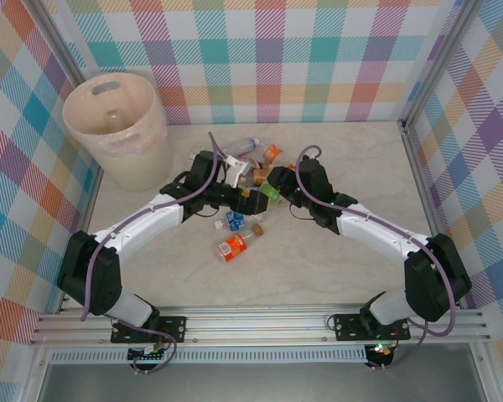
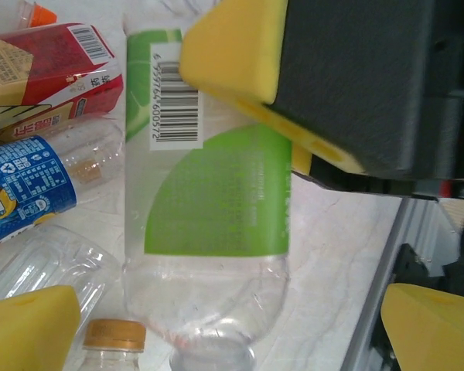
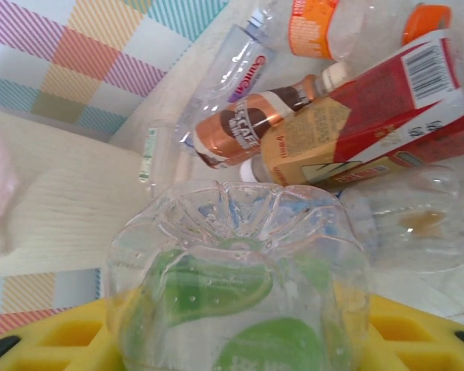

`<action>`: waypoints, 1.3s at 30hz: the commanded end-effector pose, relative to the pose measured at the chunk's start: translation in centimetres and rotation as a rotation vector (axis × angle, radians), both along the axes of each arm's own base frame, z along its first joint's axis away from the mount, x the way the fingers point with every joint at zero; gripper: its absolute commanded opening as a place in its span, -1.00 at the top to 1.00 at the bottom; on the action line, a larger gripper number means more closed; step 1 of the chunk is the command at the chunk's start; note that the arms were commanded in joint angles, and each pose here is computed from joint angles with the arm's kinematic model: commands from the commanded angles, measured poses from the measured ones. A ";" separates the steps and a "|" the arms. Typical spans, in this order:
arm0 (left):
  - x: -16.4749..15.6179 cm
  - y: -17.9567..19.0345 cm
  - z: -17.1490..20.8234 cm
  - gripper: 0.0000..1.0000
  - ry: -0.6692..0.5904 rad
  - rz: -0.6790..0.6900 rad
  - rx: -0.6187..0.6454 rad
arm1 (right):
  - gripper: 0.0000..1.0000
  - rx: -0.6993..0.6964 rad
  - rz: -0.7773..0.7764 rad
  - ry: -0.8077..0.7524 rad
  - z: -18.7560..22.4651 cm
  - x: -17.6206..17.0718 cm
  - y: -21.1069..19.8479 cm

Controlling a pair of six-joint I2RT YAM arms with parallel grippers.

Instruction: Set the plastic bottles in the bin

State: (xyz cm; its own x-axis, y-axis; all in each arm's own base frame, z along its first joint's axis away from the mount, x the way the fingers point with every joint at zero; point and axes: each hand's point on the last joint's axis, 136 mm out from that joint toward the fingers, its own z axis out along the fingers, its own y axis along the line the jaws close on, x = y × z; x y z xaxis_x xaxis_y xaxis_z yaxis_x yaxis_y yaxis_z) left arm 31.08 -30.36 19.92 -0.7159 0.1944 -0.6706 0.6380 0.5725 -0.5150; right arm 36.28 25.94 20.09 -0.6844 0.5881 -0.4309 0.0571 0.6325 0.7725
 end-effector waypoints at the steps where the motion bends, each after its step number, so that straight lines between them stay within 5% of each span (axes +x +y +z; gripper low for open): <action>1: 1.7 -0.2 -0.8 -1.00 -0.091 0.052 0.090 | -0.09 0.122 0.041 -0.085 3.9 0.3 1.3; 7: 2.1 -1.6 -0.4 -0.90 -0.102 0.032 0.047 | -0.11 0.162 0.101 -0.102 5.0 0.2 2.6; 19: 2.3 -3.0 0.1 -0.18 -0.076 0.008 -0.034 | -0.26 0.199 0.143 -0.123 6.2 0.2 3.2; 35: 6.3 2.4 0.9 -0.06 -0.088 0.272 0.027 | -0.99 0.098 -0.004 -0.288 10.1 0.7 -5.2; 39: 7.6 5.6 3.0 -0.05 -0.121 0.407 0.072 | -0.99 -0.005 -0.106 -0.295 8.4 0.6 -7.8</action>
State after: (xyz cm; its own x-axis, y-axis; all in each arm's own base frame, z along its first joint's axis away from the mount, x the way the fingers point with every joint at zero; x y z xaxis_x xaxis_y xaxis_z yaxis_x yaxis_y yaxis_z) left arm 37.38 -27.22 18.60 -0.7152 0.0384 -0.6979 0.4693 0.7663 -0.4387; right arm 36.72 20.11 30.72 -0.5160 0.6652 -0.5397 -0.1617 0.5431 0.8239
